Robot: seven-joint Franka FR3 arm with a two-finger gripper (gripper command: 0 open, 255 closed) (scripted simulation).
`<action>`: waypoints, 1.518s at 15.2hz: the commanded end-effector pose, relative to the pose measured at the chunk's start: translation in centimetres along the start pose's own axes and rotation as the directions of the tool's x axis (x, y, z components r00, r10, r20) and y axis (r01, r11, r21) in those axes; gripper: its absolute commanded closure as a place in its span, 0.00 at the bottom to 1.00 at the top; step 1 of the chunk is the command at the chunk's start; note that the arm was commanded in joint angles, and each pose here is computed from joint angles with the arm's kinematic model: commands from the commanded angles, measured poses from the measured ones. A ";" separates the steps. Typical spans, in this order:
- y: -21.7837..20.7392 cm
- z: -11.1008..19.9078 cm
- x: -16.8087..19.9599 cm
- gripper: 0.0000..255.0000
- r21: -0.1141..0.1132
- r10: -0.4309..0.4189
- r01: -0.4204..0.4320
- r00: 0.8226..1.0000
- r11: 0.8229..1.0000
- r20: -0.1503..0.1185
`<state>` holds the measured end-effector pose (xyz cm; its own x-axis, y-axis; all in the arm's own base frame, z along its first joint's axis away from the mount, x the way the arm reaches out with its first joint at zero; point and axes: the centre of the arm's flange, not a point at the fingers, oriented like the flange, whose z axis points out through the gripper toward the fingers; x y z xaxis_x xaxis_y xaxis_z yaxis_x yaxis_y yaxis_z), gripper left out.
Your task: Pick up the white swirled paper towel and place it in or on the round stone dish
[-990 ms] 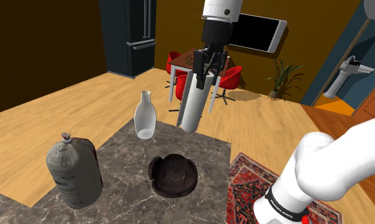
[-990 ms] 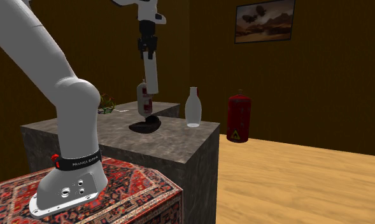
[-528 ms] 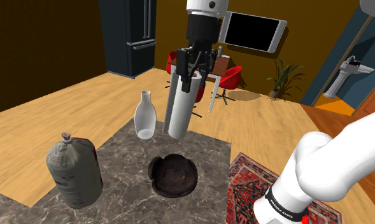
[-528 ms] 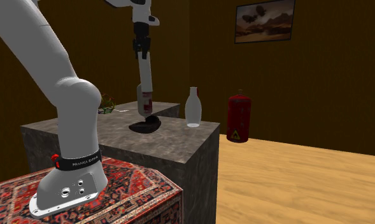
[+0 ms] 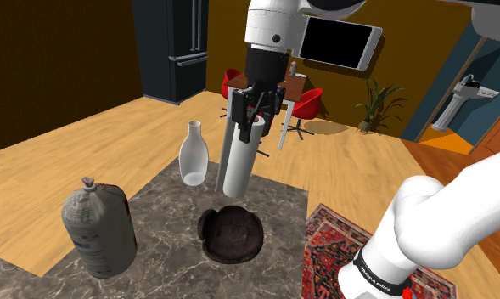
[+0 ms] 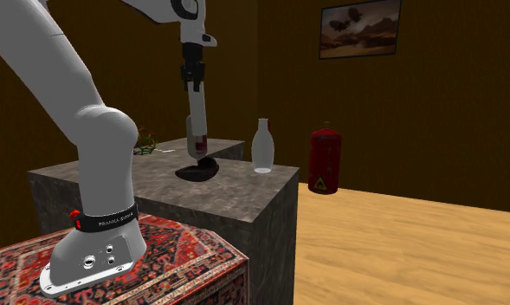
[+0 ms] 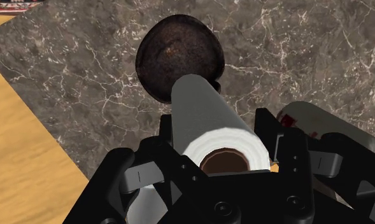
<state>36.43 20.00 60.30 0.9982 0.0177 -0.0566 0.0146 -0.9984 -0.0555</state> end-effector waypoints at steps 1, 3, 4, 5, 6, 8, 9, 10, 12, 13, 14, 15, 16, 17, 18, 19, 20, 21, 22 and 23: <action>0.0 1.0 0.1 1.00 0.000 0.000 0.000 1.000 1.000 -0.001; 0.1 2.1 0.2 1.00 0.000 0.000 0.000 1.000 1.000 -0.001; 0.1 2.6 0.2 1.00 0.000 0.000 0.000 1.000 1.000 -0.001; 0.1 3.1 0.3 1.00 0.000 0.000 0.000 1.000 1.000 -0.001; 0.2 3.7 0.3 1.00 0.000 0.000 0.000 1.000 1.000 -0.001; 0.2 4.7 0.3 1.00 0.000 0.000 0.000 1.000 1.000 -0.001; 0.3 5.2 0.4 1.00 0.000 0.000 0.000 1.000 1.000 -0.001; 0.3 5.8 0.4 1.00 0.000 0.000 0.000 1.000 1.000 -0.001; 0.3 6.8 0.5 1.00 0.000 0.000 0.000 1.000 1.000 -0.001; 0.4 7.3 0.5 1.00 0.000 0.000 0.000 1.000 1.000 -0.001; 0.4 7.9 0.5 1.00 0.000 0.000 0.000 1.000 1.000 -0.001; 0.4 8.4 0.6 1.00 0.000 0.000 0.000 1.000 1.000 -0.001; 0.5 8.9 0.6 1.00 0.000 0.000 0.000 1.000 1.000 -0.001; 0.5 9.7 0.6 1.00 0.000 0.000 0.000 1.000 1.000 -0.001; 0.5 9.7 0.6 1.00 0.000 0.000 0.000 1.000 1.000 -0.001; 0.5 9.7 0.6 1.00 0.000 0.000 0.000 1.000 1.000 -0.001; 0.5 9.7 0.6 1.00 0.000 0.000 0.000 1.000 1.000 -0.001; 0.5 9.7 0.6 1.00 0.000 0.000 0.000 1.000 1.000 -0.001; 0.5 9.7 0.6 1.00 0.000 0.000 0.000 1.000 1.000 -0.001; 0.5 9.7 0.6 1.00 0.000 0.000 0.000 1.000 1.000 -0.001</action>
<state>36.51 20.04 50.61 0.9983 0.0176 -0.0562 0.0145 -0.9983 -0.0556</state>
